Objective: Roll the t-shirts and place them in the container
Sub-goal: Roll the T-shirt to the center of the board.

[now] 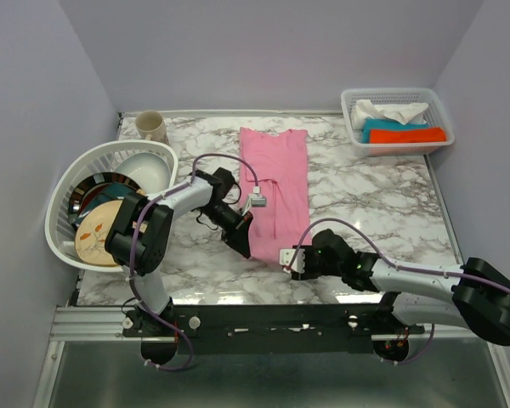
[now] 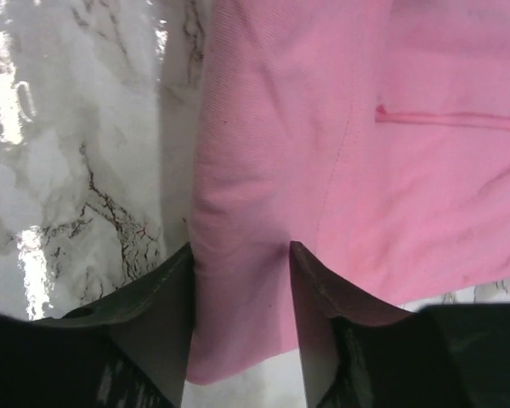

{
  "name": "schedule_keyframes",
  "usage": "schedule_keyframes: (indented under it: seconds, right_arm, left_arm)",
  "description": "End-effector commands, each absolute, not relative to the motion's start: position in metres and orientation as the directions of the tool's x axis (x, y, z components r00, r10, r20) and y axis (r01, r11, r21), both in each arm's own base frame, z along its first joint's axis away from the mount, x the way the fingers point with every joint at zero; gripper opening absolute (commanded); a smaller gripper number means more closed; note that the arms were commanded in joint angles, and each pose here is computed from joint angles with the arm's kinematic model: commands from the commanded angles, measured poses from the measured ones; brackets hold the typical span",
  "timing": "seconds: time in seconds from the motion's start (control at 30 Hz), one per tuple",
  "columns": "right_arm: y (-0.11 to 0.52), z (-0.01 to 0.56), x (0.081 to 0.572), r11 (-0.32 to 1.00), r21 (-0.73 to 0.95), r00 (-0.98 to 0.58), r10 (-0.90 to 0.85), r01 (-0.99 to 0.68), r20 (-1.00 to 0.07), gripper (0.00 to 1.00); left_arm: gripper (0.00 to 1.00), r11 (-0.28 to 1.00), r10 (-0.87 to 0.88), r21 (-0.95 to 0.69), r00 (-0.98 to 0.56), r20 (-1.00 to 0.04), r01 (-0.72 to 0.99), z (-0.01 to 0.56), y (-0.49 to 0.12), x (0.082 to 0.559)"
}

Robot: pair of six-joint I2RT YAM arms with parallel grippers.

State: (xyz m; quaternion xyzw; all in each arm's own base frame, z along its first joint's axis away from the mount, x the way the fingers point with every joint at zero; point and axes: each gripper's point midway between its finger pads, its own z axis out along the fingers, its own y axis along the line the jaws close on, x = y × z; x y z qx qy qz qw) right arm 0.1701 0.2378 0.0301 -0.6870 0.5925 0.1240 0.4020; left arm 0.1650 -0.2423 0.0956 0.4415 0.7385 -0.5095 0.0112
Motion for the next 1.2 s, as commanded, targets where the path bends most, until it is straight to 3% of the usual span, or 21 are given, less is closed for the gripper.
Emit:
schedule_keyframes:
  seconds: [0.0,0.07,0.17,0.2,0.3,0.33,0.37,0.43,0.6,0.7,0.87,1.17]
  right_arm:
    - [0.229,0.028,0.186,0.061,-0.487,0.283,-0.749,-0.871,-0.599,0.45]
    - [0.228,0.025,0.182,0.037,-0.477,0.29,-0.751,-0.878,-0.592,0.29]
    - [0.229,0.028,0.177,0.022,-0.45,0.286,-0.743,-0.893,-0.605,0.19]
    - [0.229,0.03,0.175,0.03,-0.432,0.27,-0.742,-0.902,-0.614,0.18]
    - [0.232,0.033,0.165,0.02,-0.354,0.228,-0.73,-0.935,-0.644,0.15]
    - [0.235,0.037,0.164,0.021,-0.345,0.224,-0.723,-0.938,-0.654,0.14]
    - [0.236,0.038,0.161,0.012,-0.332,0.224,-0.716,-0.943,-0.661,0.12]
    - [0.233,0.035,0.159,-0.002,-0.318,0.221,-0.724,-0.948,-0.654,0.11]
    - [0.228,0.028,0.153,-0.028,-0.272,0.202,-0.742,-0.962,-0.64,0.08]
    - [0.23,0.031,0.154,-0.008,-0.231,0.16,-0.743,-0.973,-0.65,0.08]
    - [0.234,0.036,0.155,0.026,-0.188,0.11,-0.732,-0.982,-0.673,0.08]
    - [0.237,0.045,0.159,0.064,-0.118,0.038,-0.713,-0.991,-0.7,0.07]
  left_arm:
    - [0.0,0.061,0.627,-0.771,-0.625,-0.464,0.634,0.104,-0.243,0.16]
    - [0.03,0.09,0.636,-0.756,-0.621,-0.458,0.648,0.098,-0.24,0.164]
    - [0.22,0.149,0.656,-0.681,-0.587,-0.475,0.717,0.089,-0.233,0.172]
    - [0.35,0.168,0.647,-0.624,-0.563,-0.514,0.763,0.094,-0.231,0.178]
    - [0.53,0.232,0.617,-0.42,-0.467,-0.634,0.877,0.099,-0.223,0.195]
    - [0.55,0.245,0.581,-0.316,-0.4,-0.709,0.917,0.106,-0.228,0.211]
    - [0.57,0.267,0.579,-0.281,-0.387,-0.718,0.922,0.097,-0.222,0.205]
    - [0.68,0.325,0.505,-0.084,-0.247,-0.827,0.942,0.126,-0.222,0.221]
    - [0.82,0.261,0.497,0.151,0.001,-0.868,0.953,0.123,-0.232,0.184]
    - [0.99,0.231,0.519,0.257,0.105,-0.849,0.938,0.11,-0.239,0.174]
    - [0.98,0.224,0.548,0.409,0.233,-0.804,0.884,0.1,-0.249,0.176]
    - [0.82,0.119,0.596,0.495,0.337,-0.729,0.861,0.083,-0.259,0.155]
